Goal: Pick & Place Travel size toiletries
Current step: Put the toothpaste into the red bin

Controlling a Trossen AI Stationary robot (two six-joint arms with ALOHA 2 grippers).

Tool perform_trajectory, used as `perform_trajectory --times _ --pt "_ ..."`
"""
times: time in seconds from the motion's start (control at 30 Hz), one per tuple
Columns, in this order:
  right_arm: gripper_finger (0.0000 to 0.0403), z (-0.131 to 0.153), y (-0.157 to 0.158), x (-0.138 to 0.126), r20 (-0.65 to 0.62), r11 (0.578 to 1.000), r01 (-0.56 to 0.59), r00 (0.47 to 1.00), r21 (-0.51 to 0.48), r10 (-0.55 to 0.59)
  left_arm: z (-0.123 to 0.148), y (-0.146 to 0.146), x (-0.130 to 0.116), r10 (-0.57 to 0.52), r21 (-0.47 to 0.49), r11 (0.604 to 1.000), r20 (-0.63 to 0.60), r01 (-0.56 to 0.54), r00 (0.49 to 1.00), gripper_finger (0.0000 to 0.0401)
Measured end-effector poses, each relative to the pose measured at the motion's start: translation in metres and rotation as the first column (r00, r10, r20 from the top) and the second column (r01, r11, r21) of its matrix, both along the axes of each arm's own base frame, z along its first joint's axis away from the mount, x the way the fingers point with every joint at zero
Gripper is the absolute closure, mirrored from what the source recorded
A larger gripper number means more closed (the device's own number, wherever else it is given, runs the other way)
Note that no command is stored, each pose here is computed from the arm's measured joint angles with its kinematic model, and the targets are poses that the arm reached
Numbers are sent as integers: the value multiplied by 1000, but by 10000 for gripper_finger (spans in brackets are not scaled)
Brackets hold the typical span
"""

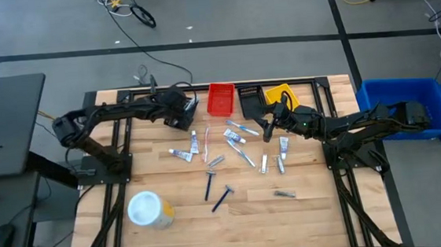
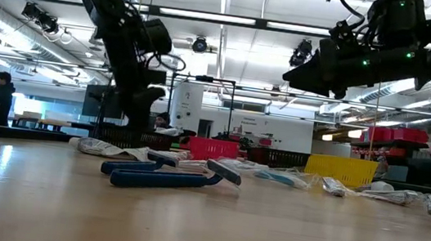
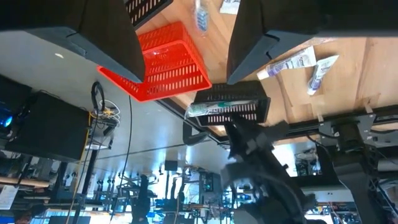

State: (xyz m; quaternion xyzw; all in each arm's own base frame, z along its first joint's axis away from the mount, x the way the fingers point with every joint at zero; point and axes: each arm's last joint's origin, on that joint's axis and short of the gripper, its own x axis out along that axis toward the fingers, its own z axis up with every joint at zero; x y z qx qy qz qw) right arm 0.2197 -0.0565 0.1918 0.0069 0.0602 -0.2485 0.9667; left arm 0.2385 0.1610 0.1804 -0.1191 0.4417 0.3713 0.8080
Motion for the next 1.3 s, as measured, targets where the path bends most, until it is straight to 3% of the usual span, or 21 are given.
perform_trajectory --times 0.23,0.37,0.5,0.67,1.0,1.3 --pt "180 -1 0 0 -9 1000 0 1000 2 0 35 -23 -5 -110 28 994 30 109 993 247" --pt "187 -4 0 -1 -38 1000 0 999 8 0 44 -43 -8 -237 -24 971 37 238 971 250" --pt "184 -6 0 -1 -65 1000 0 998 14 0 43 -63 -8 -375 -114 920 25 375 927 251" --pt "166 -8 0 -1 -79 1000 0 997 18 1 29 -88 -8 -553 -204 815 9 543 833 251" --pt "139 -10 0 -2 -92 999 5 996 42 -1 9 -111 -14 -629 -240 764 -67 599 775 242" --pt "159 -10 0 -2 -90 999 5 996 46 0 -10 -112 -24 -654 -238 750 -121 617 747 210"
